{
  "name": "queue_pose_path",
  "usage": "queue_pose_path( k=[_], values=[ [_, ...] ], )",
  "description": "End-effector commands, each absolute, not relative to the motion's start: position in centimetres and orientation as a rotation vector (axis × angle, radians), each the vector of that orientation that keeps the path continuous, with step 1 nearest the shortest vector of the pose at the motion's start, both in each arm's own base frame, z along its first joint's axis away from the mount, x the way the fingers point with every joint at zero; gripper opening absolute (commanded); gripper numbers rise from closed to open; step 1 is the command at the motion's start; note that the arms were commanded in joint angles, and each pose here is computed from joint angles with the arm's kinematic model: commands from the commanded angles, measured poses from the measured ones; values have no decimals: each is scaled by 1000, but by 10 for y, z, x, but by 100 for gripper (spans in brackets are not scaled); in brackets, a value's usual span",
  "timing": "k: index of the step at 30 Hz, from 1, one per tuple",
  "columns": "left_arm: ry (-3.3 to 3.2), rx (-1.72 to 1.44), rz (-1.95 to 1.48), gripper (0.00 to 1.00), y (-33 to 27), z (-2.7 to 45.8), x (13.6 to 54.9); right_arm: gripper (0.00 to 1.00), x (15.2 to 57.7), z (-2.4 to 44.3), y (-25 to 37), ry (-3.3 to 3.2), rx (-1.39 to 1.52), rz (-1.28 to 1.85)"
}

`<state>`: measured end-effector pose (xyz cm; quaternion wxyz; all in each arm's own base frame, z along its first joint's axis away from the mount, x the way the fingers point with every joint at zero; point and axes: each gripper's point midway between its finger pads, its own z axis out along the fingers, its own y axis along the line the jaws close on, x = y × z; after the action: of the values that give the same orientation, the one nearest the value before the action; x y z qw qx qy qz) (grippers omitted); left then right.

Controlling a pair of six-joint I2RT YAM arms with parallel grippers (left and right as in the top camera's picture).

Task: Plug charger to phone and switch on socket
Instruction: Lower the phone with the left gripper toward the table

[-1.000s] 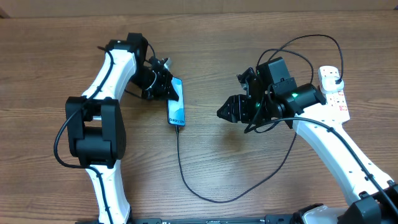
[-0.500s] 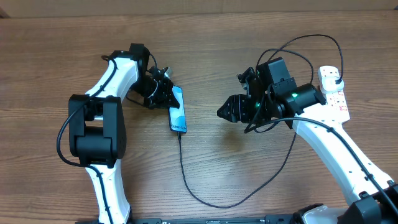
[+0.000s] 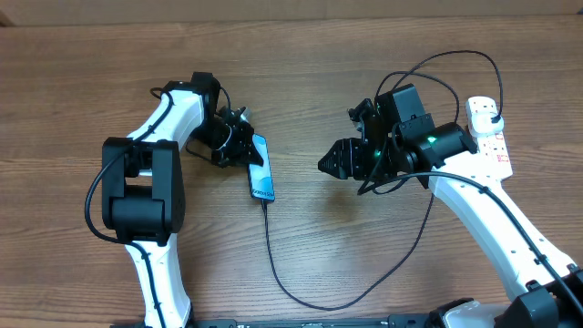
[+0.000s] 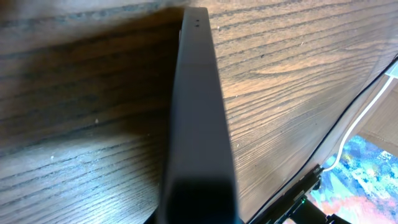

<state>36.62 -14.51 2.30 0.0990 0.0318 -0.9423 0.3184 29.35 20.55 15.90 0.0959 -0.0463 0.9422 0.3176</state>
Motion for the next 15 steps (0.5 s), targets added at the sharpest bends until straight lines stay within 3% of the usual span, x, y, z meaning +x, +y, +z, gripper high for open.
queue_pose_path(
  k=[1, 15],
  values=[
    [-2766, 107, 992, 4, -151, 28, 366, 58, 293, 159, 204, 2787, -138, 934],
    [-2773, 105, 982, 15, -150, 27, 366, 58, 293, 159, 204, 2787, -138, 935]
  ],
)
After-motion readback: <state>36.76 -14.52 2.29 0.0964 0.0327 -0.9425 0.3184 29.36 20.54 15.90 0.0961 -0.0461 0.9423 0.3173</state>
